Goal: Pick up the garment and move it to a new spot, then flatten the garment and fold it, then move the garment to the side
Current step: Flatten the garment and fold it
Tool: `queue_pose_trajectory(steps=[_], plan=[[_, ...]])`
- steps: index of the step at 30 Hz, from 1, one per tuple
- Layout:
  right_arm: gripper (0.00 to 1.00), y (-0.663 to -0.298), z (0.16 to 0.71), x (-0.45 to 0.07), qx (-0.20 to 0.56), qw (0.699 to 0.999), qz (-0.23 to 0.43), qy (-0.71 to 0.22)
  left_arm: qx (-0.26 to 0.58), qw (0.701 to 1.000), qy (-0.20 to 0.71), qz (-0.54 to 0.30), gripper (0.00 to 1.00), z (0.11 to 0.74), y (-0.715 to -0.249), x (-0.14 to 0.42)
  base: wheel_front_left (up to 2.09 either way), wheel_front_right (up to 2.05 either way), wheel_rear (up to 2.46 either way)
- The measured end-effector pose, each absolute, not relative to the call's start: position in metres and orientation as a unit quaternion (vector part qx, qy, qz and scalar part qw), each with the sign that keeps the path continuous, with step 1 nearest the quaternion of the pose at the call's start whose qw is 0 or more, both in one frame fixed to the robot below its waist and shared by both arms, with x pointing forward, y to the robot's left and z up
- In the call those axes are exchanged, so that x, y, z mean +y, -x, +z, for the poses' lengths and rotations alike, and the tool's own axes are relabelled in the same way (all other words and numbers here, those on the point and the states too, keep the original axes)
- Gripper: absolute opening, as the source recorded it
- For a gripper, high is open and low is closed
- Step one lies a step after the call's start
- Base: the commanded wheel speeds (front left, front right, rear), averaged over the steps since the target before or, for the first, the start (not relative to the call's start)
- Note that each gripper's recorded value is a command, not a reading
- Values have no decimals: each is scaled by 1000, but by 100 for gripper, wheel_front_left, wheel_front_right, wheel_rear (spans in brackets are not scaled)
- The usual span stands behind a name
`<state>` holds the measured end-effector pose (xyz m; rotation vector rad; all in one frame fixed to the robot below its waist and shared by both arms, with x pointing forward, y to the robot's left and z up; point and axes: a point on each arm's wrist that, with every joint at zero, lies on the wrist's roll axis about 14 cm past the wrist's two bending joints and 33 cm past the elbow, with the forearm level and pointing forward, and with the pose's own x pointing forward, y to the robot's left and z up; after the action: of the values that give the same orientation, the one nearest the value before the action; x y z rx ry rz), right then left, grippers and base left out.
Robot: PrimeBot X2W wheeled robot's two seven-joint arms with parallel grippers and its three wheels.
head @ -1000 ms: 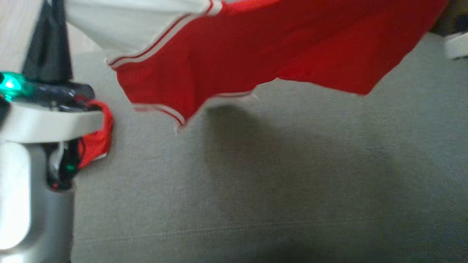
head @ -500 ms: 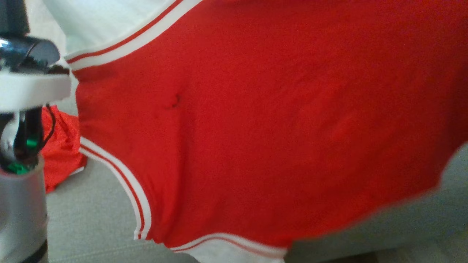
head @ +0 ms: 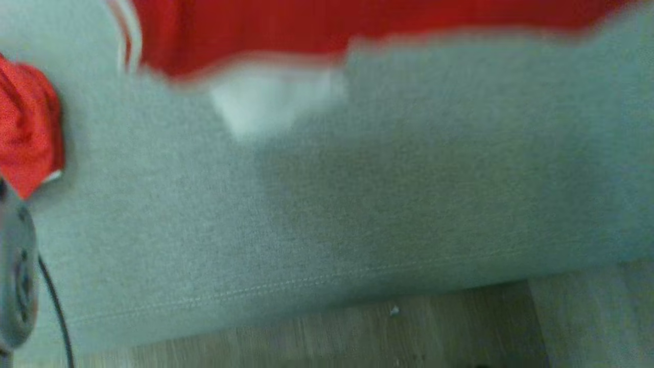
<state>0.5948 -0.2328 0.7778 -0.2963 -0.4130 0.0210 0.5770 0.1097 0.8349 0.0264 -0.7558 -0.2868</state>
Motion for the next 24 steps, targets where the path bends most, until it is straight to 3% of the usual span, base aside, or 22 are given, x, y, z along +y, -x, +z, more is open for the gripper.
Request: queue_pose_trajectory(steps=[6, 13, 18, 24], plan=[[0, -652, 745, -227, -240, 958, 16, 159, -359, 928, -1, -102, 0, 786, -642, 125, 0, 0, 0], [0, -676, 688, -218, -221, 969, 26, 105, -352, 928, -31, -114, 0, 759, -654, 123, 0, 0, 0], [0, -670, 612, -216, -142, 987, 29, 67, -297, 943, -58, -141, 0, 700, -645, 117, 0, 0, 0], [0, -629, 512, -211, -11, 998, 43, 50, -173, 966, -79, -175, 0, 592, -601, 118, 0, 0, 0]])
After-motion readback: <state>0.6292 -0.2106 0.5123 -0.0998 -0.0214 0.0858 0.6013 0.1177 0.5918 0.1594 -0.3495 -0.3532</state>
